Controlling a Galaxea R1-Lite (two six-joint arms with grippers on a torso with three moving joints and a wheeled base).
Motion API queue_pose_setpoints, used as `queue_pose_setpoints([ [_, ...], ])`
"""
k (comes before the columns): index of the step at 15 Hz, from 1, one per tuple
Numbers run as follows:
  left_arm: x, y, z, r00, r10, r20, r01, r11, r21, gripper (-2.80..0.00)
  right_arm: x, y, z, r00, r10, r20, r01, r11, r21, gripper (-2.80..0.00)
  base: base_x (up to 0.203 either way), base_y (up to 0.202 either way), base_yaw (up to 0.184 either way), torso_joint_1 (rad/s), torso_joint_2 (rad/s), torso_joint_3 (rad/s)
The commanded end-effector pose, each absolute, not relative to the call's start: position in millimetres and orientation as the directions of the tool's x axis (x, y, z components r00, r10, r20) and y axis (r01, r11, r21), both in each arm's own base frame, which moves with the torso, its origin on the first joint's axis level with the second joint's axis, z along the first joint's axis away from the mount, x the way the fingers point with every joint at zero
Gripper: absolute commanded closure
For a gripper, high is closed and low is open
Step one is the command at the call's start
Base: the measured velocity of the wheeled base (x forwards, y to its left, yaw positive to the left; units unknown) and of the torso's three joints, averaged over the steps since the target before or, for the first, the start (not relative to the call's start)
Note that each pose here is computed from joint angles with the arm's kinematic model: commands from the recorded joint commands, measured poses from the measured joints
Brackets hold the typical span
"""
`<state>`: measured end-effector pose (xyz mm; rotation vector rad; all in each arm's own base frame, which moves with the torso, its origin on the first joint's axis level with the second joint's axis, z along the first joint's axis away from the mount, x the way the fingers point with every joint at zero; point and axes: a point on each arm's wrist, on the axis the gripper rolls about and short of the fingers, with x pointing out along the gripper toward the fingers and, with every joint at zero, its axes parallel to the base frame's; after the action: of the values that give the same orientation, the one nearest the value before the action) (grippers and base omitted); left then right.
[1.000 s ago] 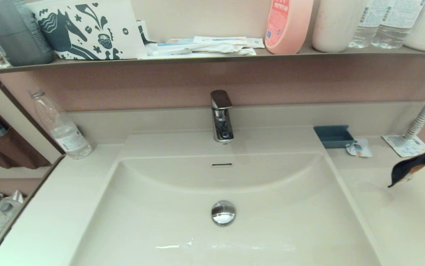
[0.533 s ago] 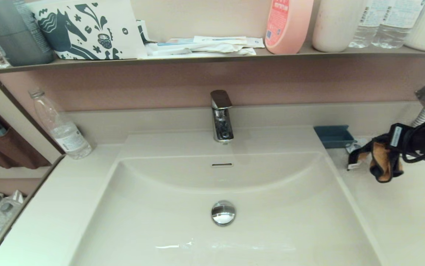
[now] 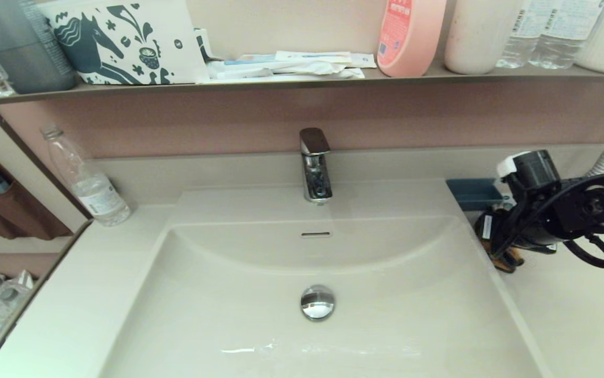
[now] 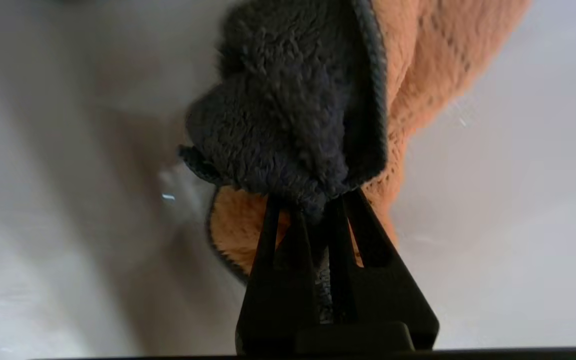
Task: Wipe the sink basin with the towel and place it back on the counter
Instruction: Wipe the sink
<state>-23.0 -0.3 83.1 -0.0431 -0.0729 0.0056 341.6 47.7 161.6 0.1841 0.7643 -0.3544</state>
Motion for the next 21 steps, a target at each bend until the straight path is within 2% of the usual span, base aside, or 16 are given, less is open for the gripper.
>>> queue_pose_setpoints([
  [1,-23.0,-0.3,83.2,0.997,0.008,0.074,-0.004,0.999,-0.044,0.0,340.3,49.2,149.3,0.61,-0.258,-0.749,0.38,0.925,-0.009,0.0,0.0,0.0,0.0,0.0,0.0,0.0],
  [10,-22.9,-0.3,83.1,0.997,0.007,0.072,-0.004,0.999,-0.044,0.0,232.1,28.5,159.4,0.443,-0.284,-0.85,0.393,0.914,-0.101,0.0,0.0,0.0,0.0,0.0,0.0,0.0],
  [14,-23.0,-0.3,83.2,0.997,0.008,0.073,-0.004,0.999,-0.044,0.0,174.9,22.5,174.2,0.383,-0.233,-0.894,0.352,0.932,-0.092,0.0,0.0,0.0,0.0,0.0,0.0,0.0],
  [19,-22.9,-0.3,83.1,0.997,0.008,0.072,-0.004,0.999,-0.044,0.0,108.7,16.8,200.1,0.383,-0.188,-0.904,0.298,0.952,-0.072,0.0,0.0,0.0,0.0,0.0,0.0,0.0],
  [21,-23.0,-0.3,83.1,0.997,0.007,0.073,-0.003,0.999,-0.044,0.0,95.3,14.1,215.8,0.441,-0.175,-0.88,0.297,0.954,-0.041,0.0,0.0,0.0,0.0,0.0,0.0,0.0],
])
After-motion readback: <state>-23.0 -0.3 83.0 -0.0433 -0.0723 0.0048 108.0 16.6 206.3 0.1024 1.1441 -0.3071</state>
